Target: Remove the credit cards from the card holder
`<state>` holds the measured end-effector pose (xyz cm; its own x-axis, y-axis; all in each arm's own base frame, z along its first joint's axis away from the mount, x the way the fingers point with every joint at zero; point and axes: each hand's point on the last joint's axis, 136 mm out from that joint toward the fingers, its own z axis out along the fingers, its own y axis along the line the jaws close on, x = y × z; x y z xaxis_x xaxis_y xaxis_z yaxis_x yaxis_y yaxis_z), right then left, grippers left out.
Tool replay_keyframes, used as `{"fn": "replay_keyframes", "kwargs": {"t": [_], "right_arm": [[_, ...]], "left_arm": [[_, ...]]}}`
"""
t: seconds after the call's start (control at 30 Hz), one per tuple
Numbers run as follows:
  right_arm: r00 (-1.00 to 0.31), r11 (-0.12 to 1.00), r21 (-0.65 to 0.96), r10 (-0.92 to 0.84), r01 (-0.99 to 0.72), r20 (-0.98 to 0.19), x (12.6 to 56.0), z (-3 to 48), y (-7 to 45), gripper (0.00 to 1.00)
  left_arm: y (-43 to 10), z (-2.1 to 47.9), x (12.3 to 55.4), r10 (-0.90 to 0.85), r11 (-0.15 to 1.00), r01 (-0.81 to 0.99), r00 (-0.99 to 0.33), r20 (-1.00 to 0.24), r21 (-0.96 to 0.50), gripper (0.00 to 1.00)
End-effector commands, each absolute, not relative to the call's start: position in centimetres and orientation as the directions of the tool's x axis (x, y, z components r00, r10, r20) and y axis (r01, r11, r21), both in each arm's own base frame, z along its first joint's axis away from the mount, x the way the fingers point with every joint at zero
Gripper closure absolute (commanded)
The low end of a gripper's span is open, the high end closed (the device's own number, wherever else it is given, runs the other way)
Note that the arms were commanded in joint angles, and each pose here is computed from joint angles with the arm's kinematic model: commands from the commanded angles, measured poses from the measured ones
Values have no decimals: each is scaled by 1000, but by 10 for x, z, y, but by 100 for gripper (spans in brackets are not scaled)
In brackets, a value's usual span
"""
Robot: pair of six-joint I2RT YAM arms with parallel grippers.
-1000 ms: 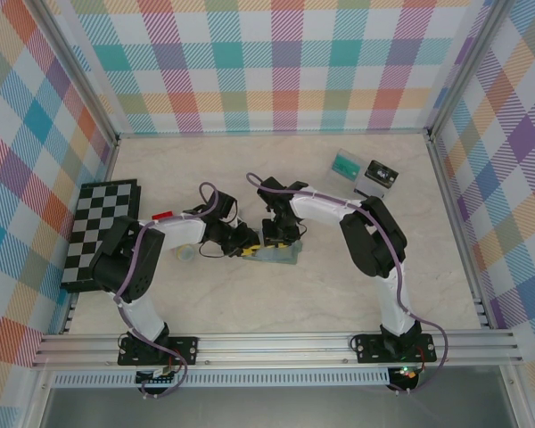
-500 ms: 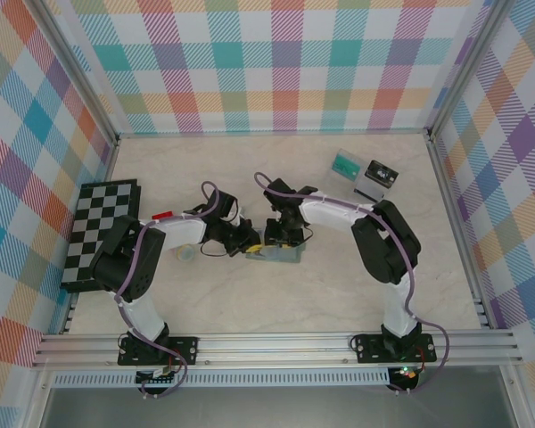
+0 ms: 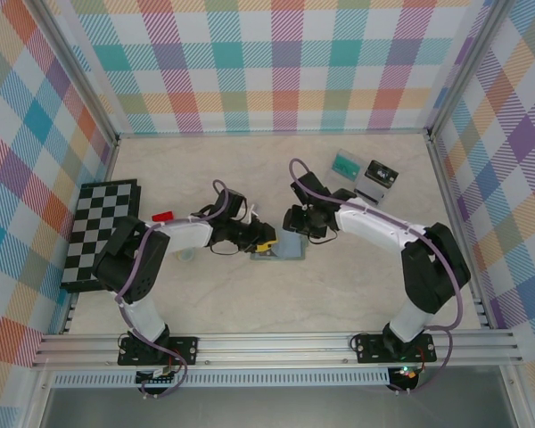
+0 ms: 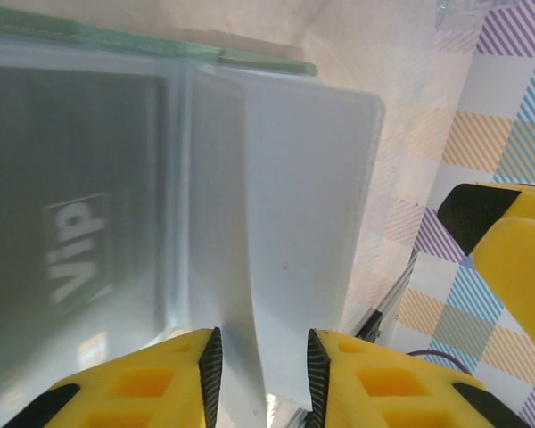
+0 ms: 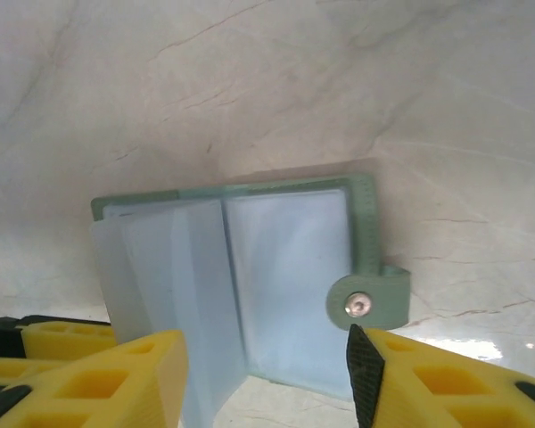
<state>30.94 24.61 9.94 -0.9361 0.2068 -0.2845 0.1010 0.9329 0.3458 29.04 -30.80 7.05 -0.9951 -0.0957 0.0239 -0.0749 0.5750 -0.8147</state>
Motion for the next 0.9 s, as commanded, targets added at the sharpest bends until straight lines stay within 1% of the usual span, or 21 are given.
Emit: {"fn": "replay_keyframes", "kwargs": {"t": [0.0, 0.17, 0.3, 0.47, 0.6, 0.7, 0.8, 0.87], "right_arm": [[-906, 926, 351, 264, 142, -329, 313, 109, 236, 46], [-888, 920, 353, 299, 172, -348, 312, 113, 224, 44], [-883, 919, 351, 309, 181, -353, 310, 114, 219, 44], [-877, 916, 354, 318, 188, -360, 310, 116, 215, 44], [-878, 917, 360, 310, 174, -364, 310, 119, 216, 44], [-882, 917, 367, 296, 156, -366, 311, 121, 219, 45], [-889, 917, 382, 268, 117, -370, 312, 123, 225, 45], [-901, 913, 401, 236, 77, -365, 312, 124, 234, 45]], "left_arm": [[-327, 81, 296, -66, 542, -32, -998, -4, -840, 63], [-345, 72, 294, -38, 561, -29, -999, 10, -827, 59], [-350, 61, 294, -36, 590, -42, -999, 25, -807, 56], [-353, 60, 294, -35, 591, -42, -999, 26, -805, 48], [-348, 70, 297, -45, 602, -25, -999, -3, -798, 48], [-334, 81, 304, -82, 621, -24, -996, -35, -784, 49], [-306, 88, 312, -148, 650, -51, -987, -60, -758, 50], [-281, 89, 318, -211, 690, -86, -974, -86, -718, 54]]}}
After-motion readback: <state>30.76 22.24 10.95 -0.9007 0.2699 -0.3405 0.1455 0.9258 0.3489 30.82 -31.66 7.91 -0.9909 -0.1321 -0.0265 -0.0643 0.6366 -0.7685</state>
